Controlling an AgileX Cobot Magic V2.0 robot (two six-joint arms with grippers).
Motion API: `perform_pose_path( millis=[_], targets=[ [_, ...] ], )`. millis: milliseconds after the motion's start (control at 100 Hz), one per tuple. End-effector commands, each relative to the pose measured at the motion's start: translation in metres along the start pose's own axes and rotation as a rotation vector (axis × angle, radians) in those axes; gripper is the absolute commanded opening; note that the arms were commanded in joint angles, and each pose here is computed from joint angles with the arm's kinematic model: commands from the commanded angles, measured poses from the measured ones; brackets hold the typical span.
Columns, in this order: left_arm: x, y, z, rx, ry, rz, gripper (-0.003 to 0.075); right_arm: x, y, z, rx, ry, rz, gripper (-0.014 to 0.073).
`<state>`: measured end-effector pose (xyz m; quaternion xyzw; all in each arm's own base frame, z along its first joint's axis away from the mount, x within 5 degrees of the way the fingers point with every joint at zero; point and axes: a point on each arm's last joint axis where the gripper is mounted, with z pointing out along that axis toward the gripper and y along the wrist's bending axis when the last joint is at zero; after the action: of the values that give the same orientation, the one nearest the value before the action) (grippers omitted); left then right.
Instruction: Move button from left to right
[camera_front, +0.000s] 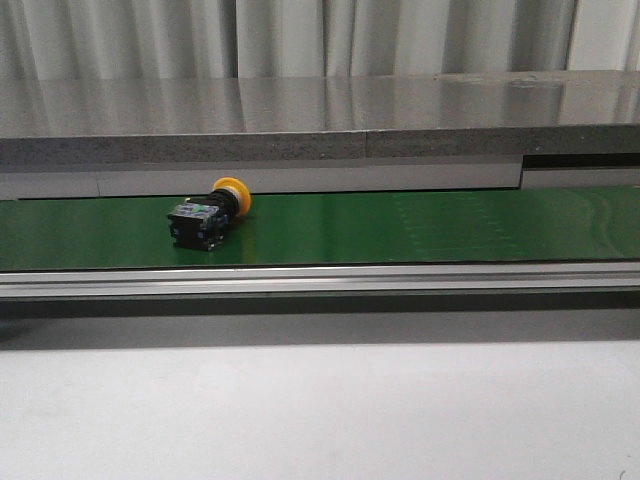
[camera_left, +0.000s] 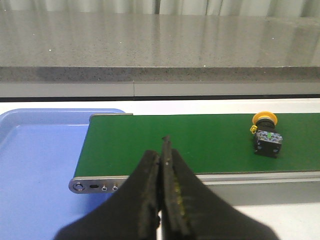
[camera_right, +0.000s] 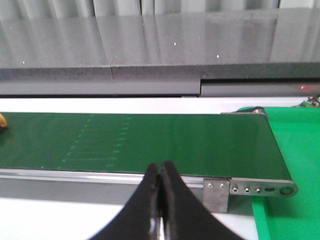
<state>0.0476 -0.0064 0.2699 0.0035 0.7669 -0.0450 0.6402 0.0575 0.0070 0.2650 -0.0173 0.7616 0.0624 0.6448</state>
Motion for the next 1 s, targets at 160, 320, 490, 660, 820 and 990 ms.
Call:
perform_pose_path(
  millis=[160,320,490,660,820,990],
  targets=[
    [-0.014,-0.001,-0.002,0.005,-0.082,-0.004,-0.002,-0.064,0.003,0.024,0.022,0.141,-0.013,-0.0067],
    [-0.014,-0.001,-0.002,0.005,-0.082,-0.004,-0.002,-0.085,0.005,0.053,0.03,0.266,-0.012,-0.0067],
    [-0.014,-0.001,-0.002,0.005,-0.082,-0.004,-0.002,-0.082,0.004,0.086,0.037,0.386,-0.011,-0.0067],
    [-0.014,-0.001,-0.002,0.005,-0.082,-0.004,-0.002,-0.071,0.004,0.104,0.034,0.468,0.012,-0.0063],
    [-0.014,-0.001,-0.002,0.005,-0.082,-0.004,-0.002,-0.069,0.005,0.108,0.029,0.486,0.033,0.0092],
    [-0.014,-0.001,-0.002,0.005,-0.082,-0.004,-0.002,-0.069,0.005,0.108,0.029,0.482,0.033,0.0459]
  ],
)
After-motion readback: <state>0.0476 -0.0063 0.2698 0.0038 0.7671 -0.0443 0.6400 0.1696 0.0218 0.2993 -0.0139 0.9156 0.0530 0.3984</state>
